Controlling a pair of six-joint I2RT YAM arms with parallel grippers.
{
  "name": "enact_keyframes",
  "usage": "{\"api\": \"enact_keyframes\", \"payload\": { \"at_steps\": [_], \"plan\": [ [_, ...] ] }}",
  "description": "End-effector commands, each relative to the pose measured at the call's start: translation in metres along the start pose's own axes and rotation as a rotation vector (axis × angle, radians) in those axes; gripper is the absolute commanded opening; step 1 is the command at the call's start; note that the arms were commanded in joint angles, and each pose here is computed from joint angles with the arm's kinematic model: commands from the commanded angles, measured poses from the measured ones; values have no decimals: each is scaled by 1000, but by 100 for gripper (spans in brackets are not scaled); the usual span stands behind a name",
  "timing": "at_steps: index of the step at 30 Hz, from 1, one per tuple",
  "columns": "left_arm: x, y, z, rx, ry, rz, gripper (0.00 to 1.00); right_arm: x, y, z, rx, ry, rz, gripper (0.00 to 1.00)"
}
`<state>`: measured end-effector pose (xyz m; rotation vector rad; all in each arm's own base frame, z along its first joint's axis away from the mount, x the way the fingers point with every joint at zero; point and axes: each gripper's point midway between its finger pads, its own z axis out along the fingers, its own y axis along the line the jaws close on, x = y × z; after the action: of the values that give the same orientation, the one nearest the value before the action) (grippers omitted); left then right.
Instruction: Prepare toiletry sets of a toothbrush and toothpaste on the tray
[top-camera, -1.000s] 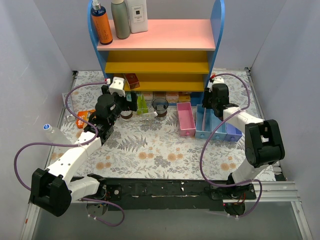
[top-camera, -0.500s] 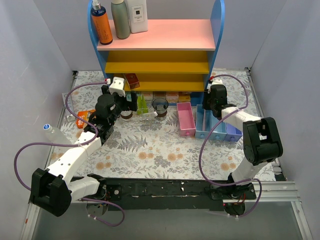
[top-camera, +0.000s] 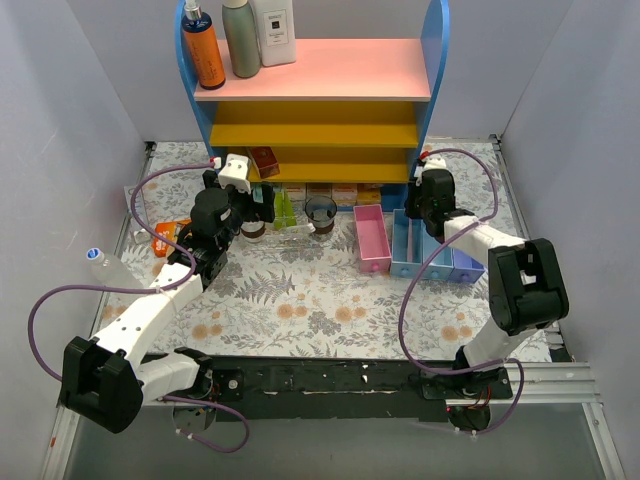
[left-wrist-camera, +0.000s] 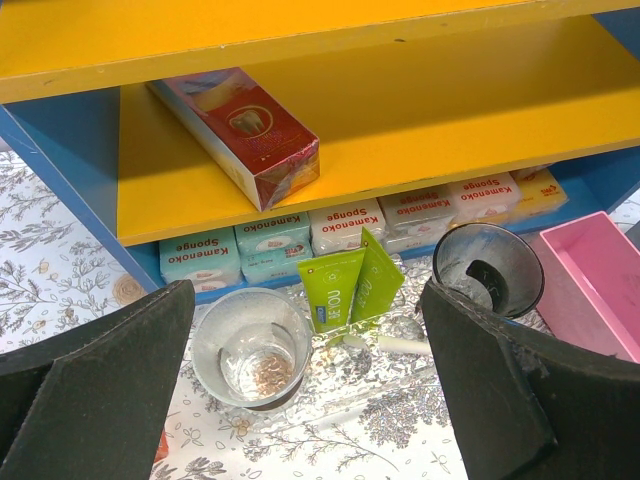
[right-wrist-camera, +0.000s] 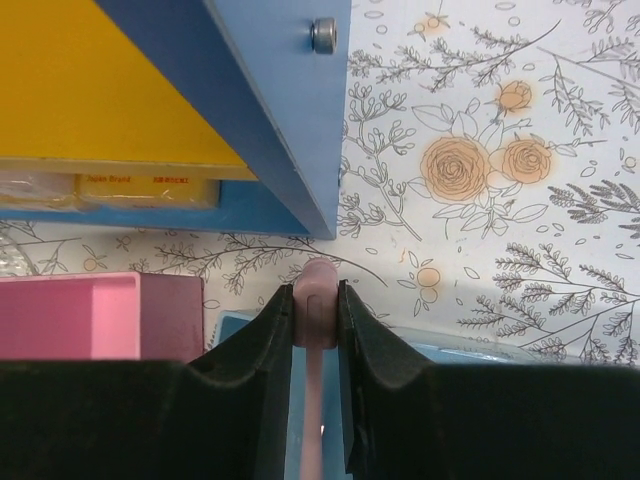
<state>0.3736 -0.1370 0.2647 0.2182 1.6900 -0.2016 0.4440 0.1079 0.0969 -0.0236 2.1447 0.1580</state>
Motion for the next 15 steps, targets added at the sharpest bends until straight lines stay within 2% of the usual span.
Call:
{"api": "enact_keyframes", "payload": {
  "at_steps": [1, 9, 15],
  "plan": [
    [-11, 0, -5, -2, -40, 6, 98, -37, 5, -16, -17, -128, 23, 3],
    [-11, 1, -4, -3, -40, 5, 98, -51, 11, -31, -56, -192, 28, 1],
    [-13, 1, -5, -3, -43, 3, 98, -66, 23, -53, -139, -286, -9, 1]
  ]
}}
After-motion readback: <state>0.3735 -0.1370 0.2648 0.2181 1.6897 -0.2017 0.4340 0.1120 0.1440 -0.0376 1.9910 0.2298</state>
